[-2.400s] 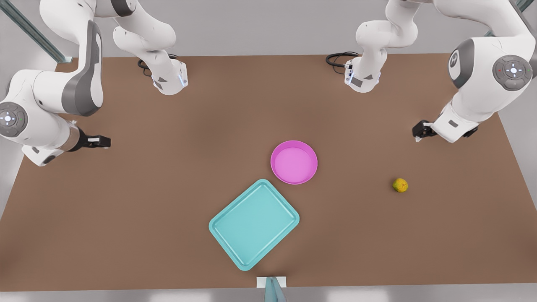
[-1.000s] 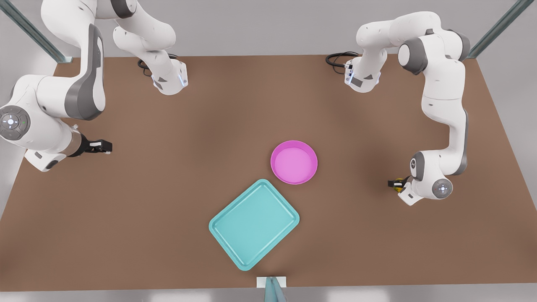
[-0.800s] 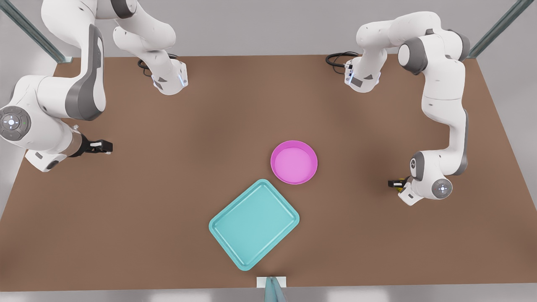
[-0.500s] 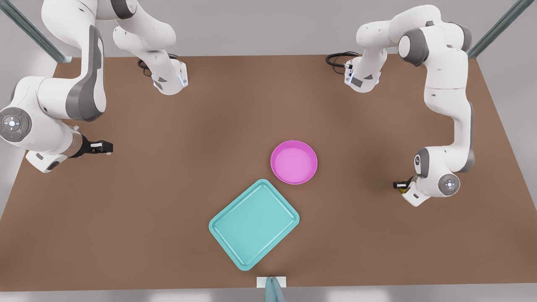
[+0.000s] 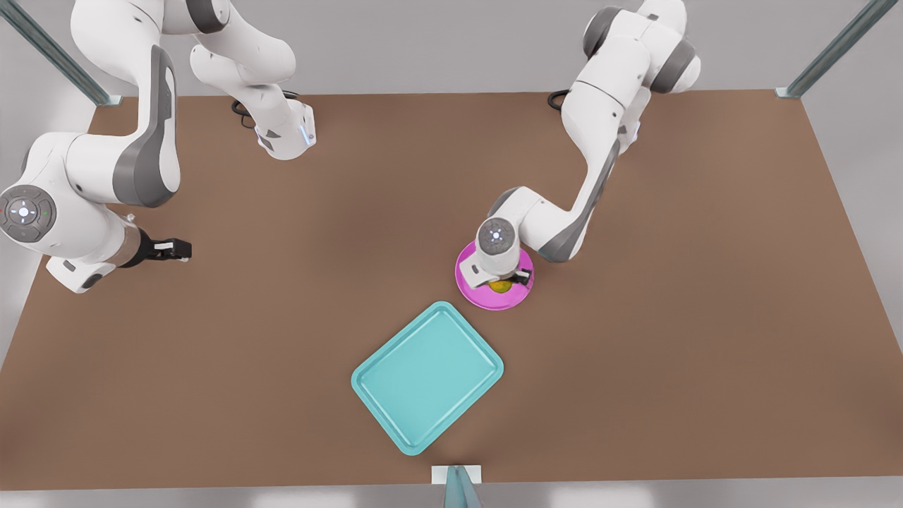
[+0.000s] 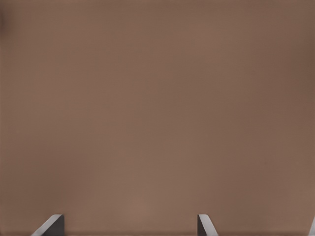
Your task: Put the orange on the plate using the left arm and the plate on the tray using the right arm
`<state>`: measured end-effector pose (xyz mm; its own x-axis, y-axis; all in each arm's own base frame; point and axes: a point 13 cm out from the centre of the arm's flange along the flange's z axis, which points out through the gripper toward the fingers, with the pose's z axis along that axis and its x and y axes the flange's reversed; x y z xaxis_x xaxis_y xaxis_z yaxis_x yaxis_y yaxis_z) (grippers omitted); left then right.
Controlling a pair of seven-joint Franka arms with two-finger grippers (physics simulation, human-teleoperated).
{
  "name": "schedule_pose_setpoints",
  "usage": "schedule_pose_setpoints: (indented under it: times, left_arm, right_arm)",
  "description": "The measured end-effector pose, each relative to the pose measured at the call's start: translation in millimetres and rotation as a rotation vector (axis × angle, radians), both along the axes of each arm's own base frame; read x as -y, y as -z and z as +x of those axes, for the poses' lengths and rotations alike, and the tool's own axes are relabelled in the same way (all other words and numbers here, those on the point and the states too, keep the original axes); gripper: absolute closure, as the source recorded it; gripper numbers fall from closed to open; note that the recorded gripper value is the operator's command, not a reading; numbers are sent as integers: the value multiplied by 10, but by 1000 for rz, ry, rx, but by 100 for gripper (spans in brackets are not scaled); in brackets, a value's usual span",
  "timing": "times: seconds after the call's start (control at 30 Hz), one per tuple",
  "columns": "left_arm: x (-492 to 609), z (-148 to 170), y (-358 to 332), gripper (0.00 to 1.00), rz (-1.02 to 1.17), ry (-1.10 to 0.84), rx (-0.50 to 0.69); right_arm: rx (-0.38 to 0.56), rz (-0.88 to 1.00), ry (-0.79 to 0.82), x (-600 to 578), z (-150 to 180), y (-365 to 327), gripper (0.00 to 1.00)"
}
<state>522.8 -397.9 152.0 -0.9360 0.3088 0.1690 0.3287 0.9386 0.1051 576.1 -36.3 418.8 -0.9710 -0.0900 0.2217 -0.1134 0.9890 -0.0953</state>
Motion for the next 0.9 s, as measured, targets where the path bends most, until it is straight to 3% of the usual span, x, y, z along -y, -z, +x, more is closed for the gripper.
schedule_pose_setpoints:
  times: [0.03,0.07,0.1,0.23,0.27,0.37,0.4,0.5,0.57,0.6,0.73,0.9]
  left_arm:
    - [-9,-81,97,39,21,-24,-23]
    - [-37,-148,194,26,44,-48,-45]
    - [-61,-200,262,0,62,-71,-61]
    - [-121,-266,240,0,98,-158,-76]
    - [-115,-110,-35,0,85,-187,-49]
    - [-1077,1007,-1980,0,25,-408,136]
    - [-1677,1209,-2598,0,11,-494,184]
    - [-3082,1023,-3517,0,-42,-624,165]
    - [-3331,540,-3488,0,-38,-566,116]
    - [-3343,480,-3477,0,-33,-535,119]
    - [-3342,581,-3514,0,-29,-440,147]
    - [-3539,581,-3519,0,-20,-390,135]
  right_arm:
    - [-1,0,0,0,1,5,0]
    - [-1,0,0,0,2,10,0]
    - [-2,0,0,-1,4,14,0]
    - [-3,0,-4,-25,11,28,0]
    - [-4,0,-5,-32,10,33,0]
    - [-57,50,-24,-322,43,357,0]
    - [-87,90,-40,-588,74,581,0]
    - [-150,206,-96,-1704,124,1325,0]
    - [-171,274,-99,-2492,2,1859,0]
    - [-168,312,-80,-2831,-62,2077,0]
    - [-113,416,-24,-4214,-298,2789,0]
    - [-5,479,69,-5013,-362,3089,0]
